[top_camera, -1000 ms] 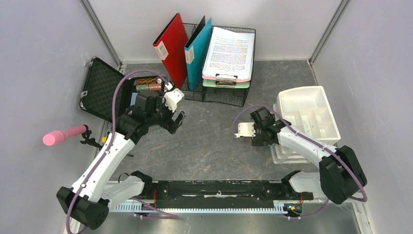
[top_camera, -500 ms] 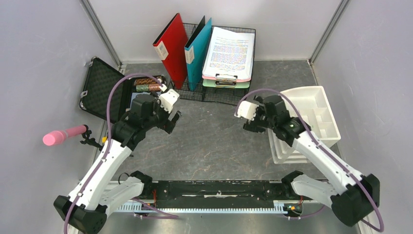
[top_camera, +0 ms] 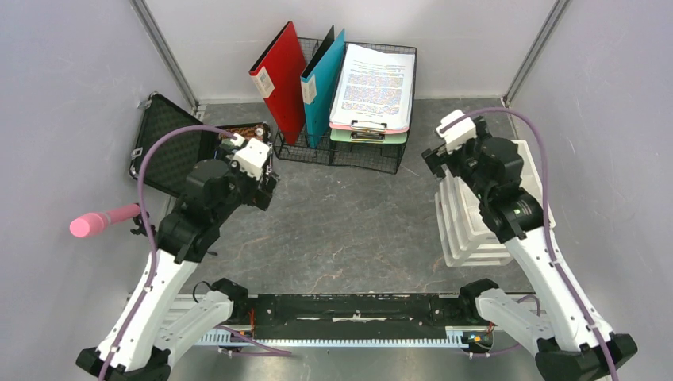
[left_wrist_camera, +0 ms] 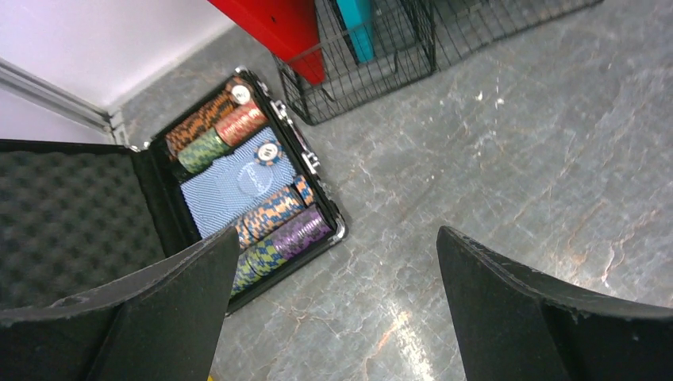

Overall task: Organize the desk
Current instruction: Reset both arms

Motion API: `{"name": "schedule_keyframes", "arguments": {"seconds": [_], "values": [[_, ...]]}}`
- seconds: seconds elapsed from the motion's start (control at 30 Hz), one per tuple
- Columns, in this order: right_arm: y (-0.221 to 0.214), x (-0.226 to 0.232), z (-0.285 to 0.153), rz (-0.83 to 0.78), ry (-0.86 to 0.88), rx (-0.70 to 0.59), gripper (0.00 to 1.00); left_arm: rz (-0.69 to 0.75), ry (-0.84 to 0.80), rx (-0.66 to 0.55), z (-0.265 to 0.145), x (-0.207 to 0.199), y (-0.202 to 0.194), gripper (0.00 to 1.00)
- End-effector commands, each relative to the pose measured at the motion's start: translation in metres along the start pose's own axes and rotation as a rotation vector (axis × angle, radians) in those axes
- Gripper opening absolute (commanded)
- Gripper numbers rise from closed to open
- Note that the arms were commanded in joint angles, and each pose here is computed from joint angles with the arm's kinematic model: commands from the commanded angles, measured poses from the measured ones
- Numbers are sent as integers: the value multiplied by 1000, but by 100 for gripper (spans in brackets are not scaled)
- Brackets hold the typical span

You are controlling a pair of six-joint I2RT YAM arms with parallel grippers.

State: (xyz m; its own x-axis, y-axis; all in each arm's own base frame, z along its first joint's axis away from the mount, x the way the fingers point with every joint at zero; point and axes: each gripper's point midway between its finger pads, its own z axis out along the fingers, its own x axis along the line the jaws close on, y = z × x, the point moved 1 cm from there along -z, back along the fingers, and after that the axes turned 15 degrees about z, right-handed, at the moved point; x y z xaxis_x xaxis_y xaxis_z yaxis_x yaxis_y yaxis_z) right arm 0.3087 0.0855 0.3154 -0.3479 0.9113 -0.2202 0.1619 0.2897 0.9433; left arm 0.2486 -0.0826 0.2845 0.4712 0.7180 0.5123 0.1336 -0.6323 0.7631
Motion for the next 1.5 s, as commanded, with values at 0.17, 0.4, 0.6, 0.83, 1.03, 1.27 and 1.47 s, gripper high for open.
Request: {"name": "schedule_keyframes", "arguments": {"seconds": [0.17, 0.4, 0.6, 0.83, 1.03, 1.27, 1.47], "values": [[82, -42, -70, 181, -170, -319, 98, -139, 249, -127, -55, 59, 44, 100], [89, -62, -111, 166, -282, -388, 98, -174, 262, -161, -74, 66, 54, 100], [78, -56, -118, 148, -239, -408, 98, -264, 208, -245, -75, 65, 73, 100], [65, -59, -118, 133, -269, -421, 98, -327, 241, -345, -72, 67, 68, 100], [61, -62, -112, 141, -289, -432, 98, -367, 203, -382, -70, 64, 64, 100], [56, -61, -111, 148, -288, -433, 98, -353, 211, -403, -78, 58, 59, 100], [55, -61, -112, 148, -291, -431, 98, -355, 182, -394, -74, 50, 53, 100]]}}
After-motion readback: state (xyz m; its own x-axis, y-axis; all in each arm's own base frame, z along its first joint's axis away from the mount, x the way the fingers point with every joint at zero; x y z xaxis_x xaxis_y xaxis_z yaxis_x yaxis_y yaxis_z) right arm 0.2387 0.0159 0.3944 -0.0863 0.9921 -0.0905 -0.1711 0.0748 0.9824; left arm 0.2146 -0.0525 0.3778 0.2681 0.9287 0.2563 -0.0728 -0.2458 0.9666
